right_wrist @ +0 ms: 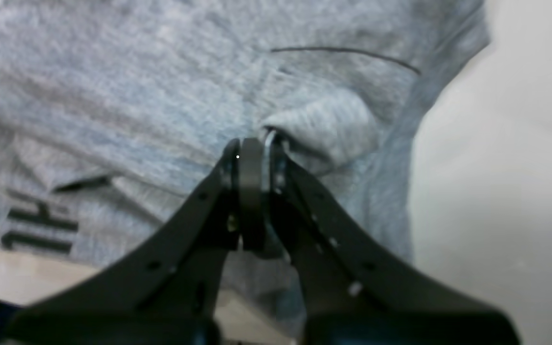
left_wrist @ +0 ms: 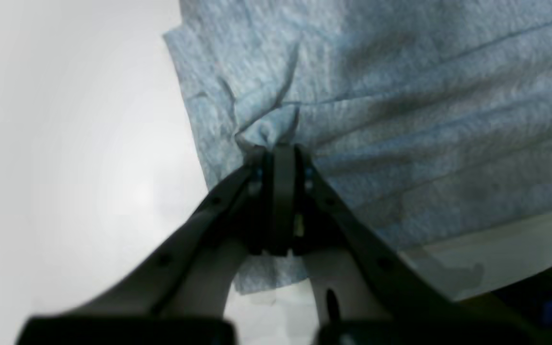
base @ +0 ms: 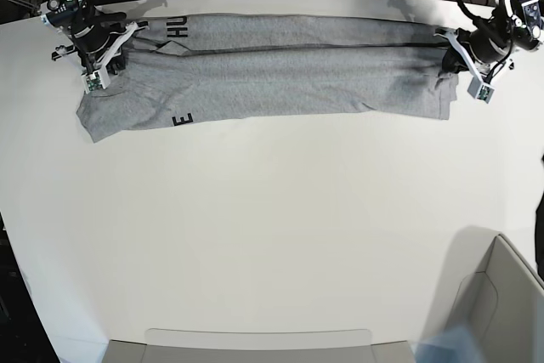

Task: Fold the T-shirt properly
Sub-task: 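Lift the hem and fold it over toward the folded shoulder edge, then release the strip ends and open both grippers, then grasp the strip end with the left gripper and fold it toward the middle, then grasp the other strip end with the right gripper and fold it inward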

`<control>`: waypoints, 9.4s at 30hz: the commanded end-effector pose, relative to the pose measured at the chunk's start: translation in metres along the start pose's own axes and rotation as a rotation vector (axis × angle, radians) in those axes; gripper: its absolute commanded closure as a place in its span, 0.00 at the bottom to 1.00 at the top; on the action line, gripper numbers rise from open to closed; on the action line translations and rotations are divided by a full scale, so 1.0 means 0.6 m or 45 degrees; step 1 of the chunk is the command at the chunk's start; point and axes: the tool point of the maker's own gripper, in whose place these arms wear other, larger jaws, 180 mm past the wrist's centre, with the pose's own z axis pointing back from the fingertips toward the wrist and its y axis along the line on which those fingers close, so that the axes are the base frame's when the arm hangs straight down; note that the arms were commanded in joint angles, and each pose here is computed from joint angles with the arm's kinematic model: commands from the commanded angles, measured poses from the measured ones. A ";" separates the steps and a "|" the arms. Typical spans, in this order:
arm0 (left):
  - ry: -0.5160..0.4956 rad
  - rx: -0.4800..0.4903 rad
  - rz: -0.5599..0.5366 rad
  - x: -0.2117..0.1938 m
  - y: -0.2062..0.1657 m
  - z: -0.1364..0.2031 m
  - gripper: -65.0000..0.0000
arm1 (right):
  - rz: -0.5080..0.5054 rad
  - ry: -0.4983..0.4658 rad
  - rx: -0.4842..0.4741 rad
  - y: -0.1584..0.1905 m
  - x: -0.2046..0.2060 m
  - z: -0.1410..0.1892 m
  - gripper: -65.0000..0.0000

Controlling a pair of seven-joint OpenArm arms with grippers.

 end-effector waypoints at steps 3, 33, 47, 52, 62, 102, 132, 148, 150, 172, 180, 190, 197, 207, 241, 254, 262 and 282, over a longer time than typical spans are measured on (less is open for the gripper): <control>-0.017 0.027 -0.018 0.012 0.013 0.010 1.00 | 0.018 -0.028 -0.013 -0.006 0.011 0.006 1.00; -0.126 0.212 -0.018 0.077 0.025 0.099 0.46 | -0.001 -0.026 0.005 -0.007 0.012 -0.009 0.70; -0.037 0.127 0.185 0.028 0.046 0.039 0.46 | -0.009 -0.011 0.013 -0.006 0.004 -0.012 0.70; -0.033 0.064 0.179 0.023 0.026 0.011 0.46 | -0.008 -0.013 0.012 -0.007 0.005 -0.013 0.70; 0.068 -0.028 0.304 -0.048 0.022 -0.050 0.46 | -0.008 -0.004 0.010 -0.008 0.003 -0.012 0.70; 0.178 0.024 0.528 0.027 0.192 -0.083 1.00 | -0.016 -0.056 0.007 -0.008 0.030 -0.016 0.70; -0.143 0.164 0.117 0.163 0.078 0.061 1.00 | -0.045 -0.069 0.027 0.007 0.031 -0.020 0.70; -0.304 -0.131 -0.191 0.226 -0.179 0.038 1.00 | -0.052 -0.071 0.034 0.011 0.031 -0.021 0.70; -0.304 -0.174 -0.200 0.227 -0.202 0.031 1.00 | -0.053 -0.070 0.035 0.011 0.031 -0.021 0.70; -0.242 -0.411 -0.103 0.225 -0.332 -0.004 1.00 | -0.054 -0.068 0.036 0.012 0.030 -0.022 0.70; -0.251 -0.431 -0.087 0.227 -0.342 -0.005 1.00 | -0.054 -0.068 0.036 0.012 0.030 -0.022 0.70; -0.310 -0.480 -0.049 0.243 -0.371 0.007 0.58 | -0.054 -0.068 0.036 0.012 0.030 -0.022 0.70; -0.337 -0.511 -0.007 0.251 -0.387 0.010 0.66 | -0.054 -0.068 0.036 0.012 0.030 -0.022 0.70; -0.206 -0.301 0.101 0.173 -0.266 -0.002 0.80 | -0.035 -0.117 0.012 0.005 0.050 -0.009 0.70; -0.090 -0.312 0.133 0.129 -0.257 -0.027 0.80 | -0.455 -0.284 0.565 0.051 0.073 -0.025 0.49; -0.090 -0.312 0.133 0.129 -0.257 -0.027 0.80 | -0.507 -0.175 0.703 0.101 0.052 -0.067 0.49; -0.073 -0.314 0.137 0.119 -0.258 -0.028 0.80 | -0.535 -0.187 0.787 0.153 0.063 -0.073 0.49; -0.043 -0.319 0.141 0.101 -0.260 -0.028 0.80 | -0.494 -0.276 0.767 0.132 0.125 -0.079 1.00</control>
